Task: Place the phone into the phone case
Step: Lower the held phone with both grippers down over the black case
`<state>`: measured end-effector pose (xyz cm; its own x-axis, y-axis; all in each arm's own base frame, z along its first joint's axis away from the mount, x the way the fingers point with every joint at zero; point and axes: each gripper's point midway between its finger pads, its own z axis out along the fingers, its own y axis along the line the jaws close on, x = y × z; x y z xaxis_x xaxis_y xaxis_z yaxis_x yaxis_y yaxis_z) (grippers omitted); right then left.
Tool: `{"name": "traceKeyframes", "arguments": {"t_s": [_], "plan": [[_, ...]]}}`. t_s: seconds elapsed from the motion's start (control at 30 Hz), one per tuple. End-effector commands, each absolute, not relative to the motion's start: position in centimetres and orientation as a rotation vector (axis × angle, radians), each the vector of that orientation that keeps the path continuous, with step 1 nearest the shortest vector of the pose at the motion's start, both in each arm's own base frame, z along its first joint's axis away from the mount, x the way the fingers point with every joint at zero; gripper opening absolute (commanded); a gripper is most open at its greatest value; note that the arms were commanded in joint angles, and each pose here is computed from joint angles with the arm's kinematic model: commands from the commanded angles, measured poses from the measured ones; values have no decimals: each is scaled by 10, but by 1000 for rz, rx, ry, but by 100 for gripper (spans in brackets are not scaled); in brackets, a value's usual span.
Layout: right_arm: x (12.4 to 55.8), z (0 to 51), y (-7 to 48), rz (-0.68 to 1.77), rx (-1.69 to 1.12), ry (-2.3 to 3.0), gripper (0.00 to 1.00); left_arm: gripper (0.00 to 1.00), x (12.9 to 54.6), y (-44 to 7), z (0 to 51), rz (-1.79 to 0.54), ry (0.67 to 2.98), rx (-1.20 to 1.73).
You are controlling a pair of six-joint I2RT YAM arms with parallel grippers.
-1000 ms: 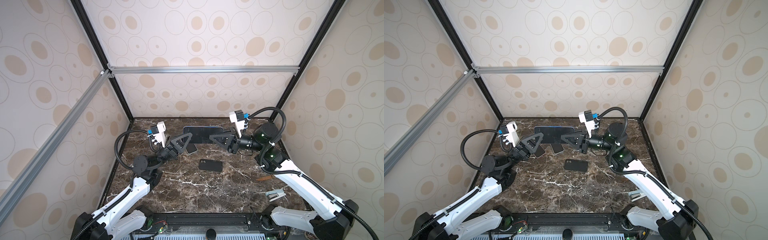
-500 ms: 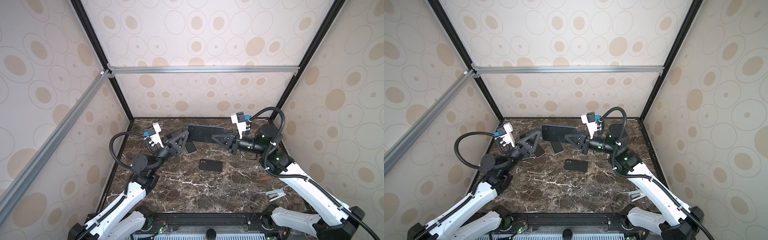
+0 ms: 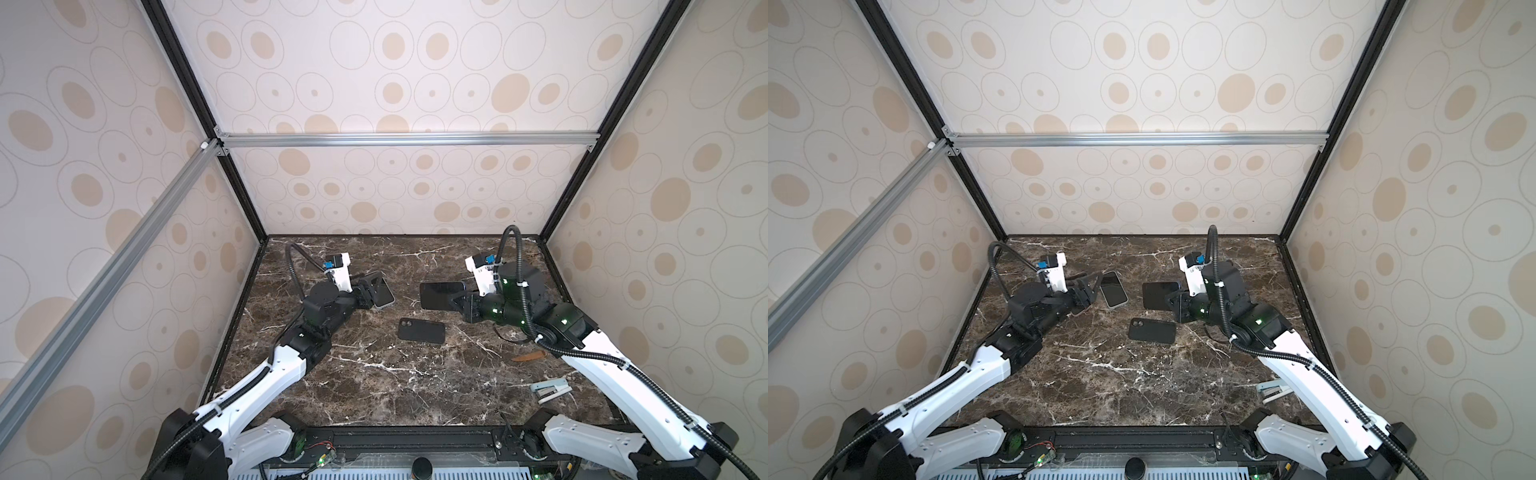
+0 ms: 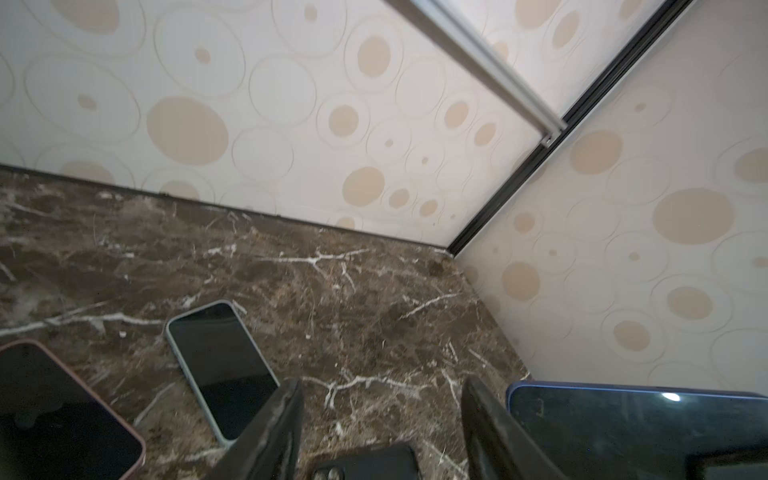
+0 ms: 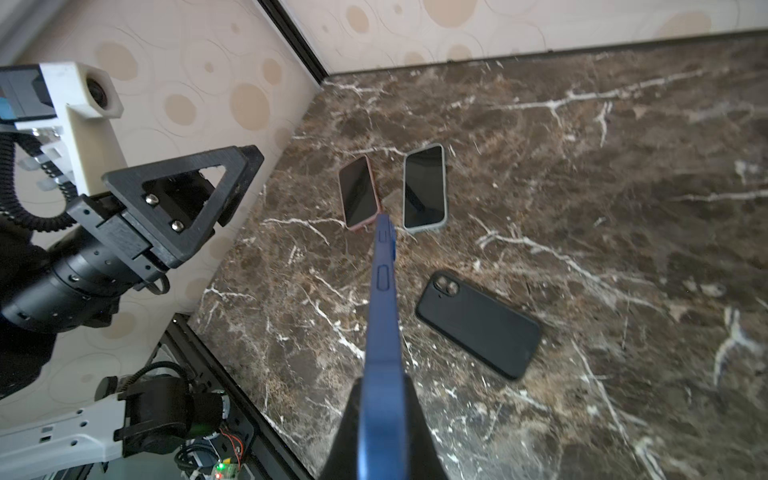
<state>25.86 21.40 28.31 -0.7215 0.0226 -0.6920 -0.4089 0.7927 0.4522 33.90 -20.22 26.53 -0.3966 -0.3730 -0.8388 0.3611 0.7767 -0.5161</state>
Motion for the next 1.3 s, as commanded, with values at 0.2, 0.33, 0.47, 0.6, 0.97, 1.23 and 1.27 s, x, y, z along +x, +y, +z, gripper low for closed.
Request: {"name": "traceKeyframes", "arguments": {"t_s": [0.2, 0.33, 0.47, 0.6, 0.97, 1.23, 1.27], "plan": [[250, 239, 210, 775, -170, 2457, 0, 59, 337, -230, 223, -693, 1976, 117], [249, 220, 217, 838, -118, 2501, 0, 58, 335, -239, 206, -696, 2020, 138], [252, 212, 231, 936, -90, 2509, 0, 57, 332, -246, 193, -725, 2053, 126], [252, 212, 239, 974, -116, 2520, 0, 57, 326, -247, 192, -753, 2049, 135], [257, 216, 231, 892, -101, 2518, 0, 57, 320, -276, 223, -766, 1918, 484], [265, 203, 227, 836, -36, 2552, 0, 58, 327, -275, 199, -740, 1966, 469], [266, 201, 227, 837, -25, 2555, 0, 58, 327, -274, 196, -737, 1977, 468]]}}
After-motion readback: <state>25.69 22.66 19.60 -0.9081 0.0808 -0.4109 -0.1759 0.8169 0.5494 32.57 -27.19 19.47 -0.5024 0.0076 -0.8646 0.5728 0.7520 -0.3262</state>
